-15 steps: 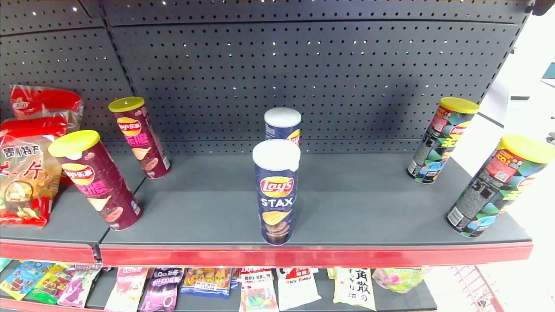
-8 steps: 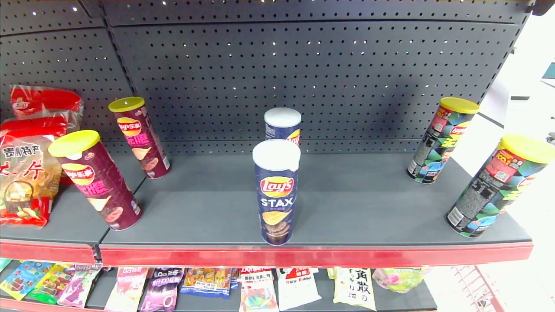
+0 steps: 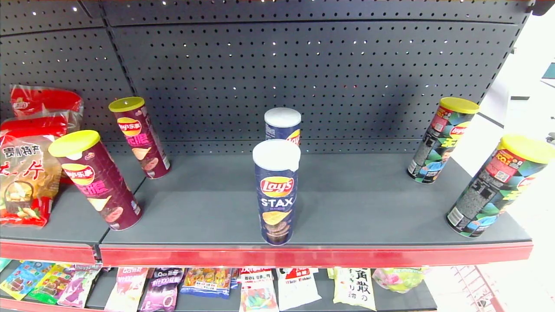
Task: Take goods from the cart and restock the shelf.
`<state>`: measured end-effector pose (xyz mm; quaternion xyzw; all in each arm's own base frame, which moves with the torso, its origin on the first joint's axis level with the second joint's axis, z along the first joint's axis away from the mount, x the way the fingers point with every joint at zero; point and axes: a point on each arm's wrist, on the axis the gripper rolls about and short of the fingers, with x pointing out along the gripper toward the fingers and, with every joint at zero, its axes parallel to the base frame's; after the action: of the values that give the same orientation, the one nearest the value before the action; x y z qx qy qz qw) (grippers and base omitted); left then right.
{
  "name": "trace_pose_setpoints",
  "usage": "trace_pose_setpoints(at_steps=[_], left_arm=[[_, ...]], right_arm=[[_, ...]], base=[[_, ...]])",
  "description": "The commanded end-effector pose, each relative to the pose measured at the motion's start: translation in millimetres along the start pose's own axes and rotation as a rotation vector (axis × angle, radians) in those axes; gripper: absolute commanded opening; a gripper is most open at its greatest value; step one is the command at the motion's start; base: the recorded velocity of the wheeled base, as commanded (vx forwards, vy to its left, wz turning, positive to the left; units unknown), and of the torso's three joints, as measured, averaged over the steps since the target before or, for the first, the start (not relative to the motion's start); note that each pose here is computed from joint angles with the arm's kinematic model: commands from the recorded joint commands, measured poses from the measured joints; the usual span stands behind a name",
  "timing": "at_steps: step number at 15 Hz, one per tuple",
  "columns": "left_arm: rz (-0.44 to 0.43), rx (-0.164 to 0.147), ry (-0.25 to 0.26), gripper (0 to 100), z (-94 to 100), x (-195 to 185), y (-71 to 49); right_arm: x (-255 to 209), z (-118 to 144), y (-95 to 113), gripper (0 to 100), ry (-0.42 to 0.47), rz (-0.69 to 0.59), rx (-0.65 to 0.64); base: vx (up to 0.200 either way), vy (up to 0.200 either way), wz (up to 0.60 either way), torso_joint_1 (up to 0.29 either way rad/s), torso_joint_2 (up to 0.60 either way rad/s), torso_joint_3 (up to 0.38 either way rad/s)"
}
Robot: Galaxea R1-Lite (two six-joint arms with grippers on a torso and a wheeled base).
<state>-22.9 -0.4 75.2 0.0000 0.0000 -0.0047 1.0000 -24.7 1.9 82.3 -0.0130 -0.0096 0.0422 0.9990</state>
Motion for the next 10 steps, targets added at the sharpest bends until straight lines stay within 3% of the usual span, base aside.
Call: trace_pose_setpoints(at_steps=[1, 3, 5, 6, 10], left_arm=[[0.0, 0.0, 0.002, 100, 0.1, 0.1, 0.0], [0.002, 0.0, 0.002, 100, 0.1, 0.1, 0.0], [0.0, 0.0, 0.002, 100, 0.1, 0.1, 0.0], [0.002, 0.0, 0.002, 100, 0.1, 0.1, 0.0], [0.0, 0.0, 0.002, 100, 0.1, 0.1, 0.0]], right_arm=[[0.3, 0.3, 0.0, 100, 0.004, -0.005, 0.013], [0.0, -0.4, -4.5, 100, -0.007, -0.208, -0.001], [0.4, -0.9, -3.8, 100, -0.011, -0.165, 0.028], [1.7, -6.7, -0.9, 100, 0.017, -0.043, 0.028], [1.7, -6.6, -0.9, 100, 0.016, -0.041, 0.02]], base=[[0.0, 0.0, 0.0, 0.0, 0.0, 0.0], [0.0, 0.0, 0.0, 0.0, 0.0, 0.0], [0.0, 0.0, 0.0, 0.0, 0.0, 0.0], [0.0, 0.0, 0.0, 0.0, 0.0, 0.0], [0.0, 0.0, 0.0, 0.0, 0.0, 0.0]])
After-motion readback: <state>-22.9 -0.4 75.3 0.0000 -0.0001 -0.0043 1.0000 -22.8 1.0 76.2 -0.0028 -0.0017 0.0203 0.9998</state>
